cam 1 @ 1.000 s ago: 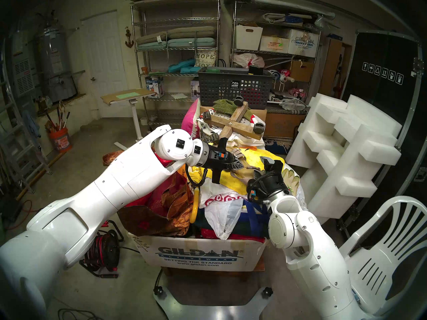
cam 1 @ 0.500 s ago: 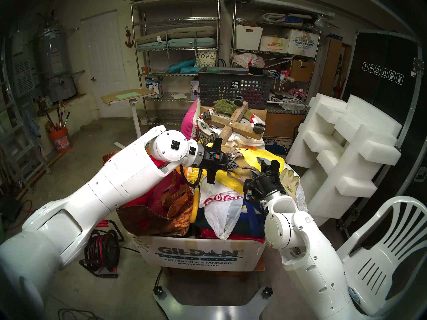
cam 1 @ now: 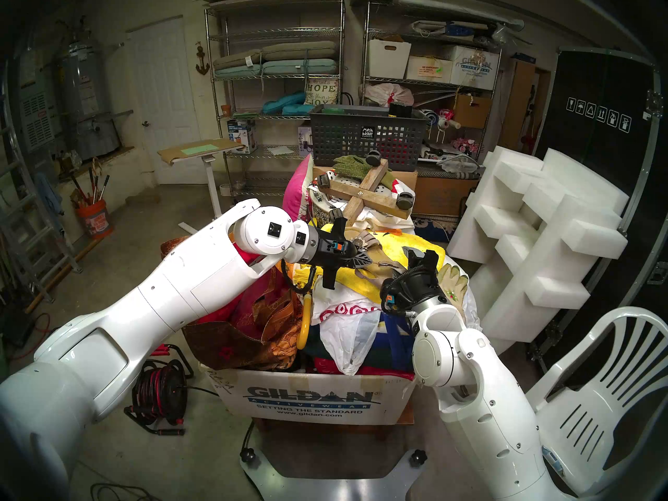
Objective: Unbuckle a shoe
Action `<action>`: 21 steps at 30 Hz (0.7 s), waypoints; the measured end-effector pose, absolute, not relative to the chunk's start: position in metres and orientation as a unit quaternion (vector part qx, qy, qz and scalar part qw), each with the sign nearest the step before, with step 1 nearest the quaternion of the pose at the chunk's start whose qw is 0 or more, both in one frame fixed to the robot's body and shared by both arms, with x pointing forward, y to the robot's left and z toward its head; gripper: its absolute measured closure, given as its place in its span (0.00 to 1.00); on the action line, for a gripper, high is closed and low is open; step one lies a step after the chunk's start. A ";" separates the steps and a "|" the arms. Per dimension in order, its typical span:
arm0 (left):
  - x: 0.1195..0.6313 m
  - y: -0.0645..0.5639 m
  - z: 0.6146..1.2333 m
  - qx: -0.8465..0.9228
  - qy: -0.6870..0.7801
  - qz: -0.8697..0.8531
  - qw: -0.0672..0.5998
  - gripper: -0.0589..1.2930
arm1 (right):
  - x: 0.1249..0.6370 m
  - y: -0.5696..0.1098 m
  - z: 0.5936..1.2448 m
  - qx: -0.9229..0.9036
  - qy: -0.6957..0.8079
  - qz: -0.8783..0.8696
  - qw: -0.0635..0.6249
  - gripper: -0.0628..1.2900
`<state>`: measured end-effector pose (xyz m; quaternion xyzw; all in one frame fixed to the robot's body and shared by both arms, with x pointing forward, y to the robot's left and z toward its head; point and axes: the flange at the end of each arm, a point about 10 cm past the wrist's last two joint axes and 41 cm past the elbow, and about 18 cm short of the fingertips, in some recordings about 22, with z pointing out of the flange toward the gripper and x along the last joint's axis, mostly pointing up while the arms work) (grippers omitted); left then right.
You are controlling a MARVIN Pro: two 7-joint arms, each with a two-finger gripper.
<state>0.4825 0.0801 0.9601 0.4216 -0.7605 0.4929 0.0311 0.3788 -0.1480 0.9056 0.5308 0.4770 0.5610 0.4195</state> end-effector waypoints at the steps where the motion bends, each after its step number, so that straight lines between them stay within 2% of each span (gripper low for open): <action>1: 0.482 0.081 0.960 0.422 -0.761 0.493 0.031 0.97 | 0.379 -0.148 0.906 0.532 0.477 0.561 0.419 0.42; 18: 0.489 0.117 0.948 0.456 -0.755 0.471 0.007 0.97 | 0.388 -0.167 0.907 0.547 0.464 0.546 0.433 0.42; 21: 0.490 0.118 0.949 0.459 -0.749 0.477 0.006 0.97 | 0.389 -0.169 0.908 0.547 0.463 0.545 0.435 0.46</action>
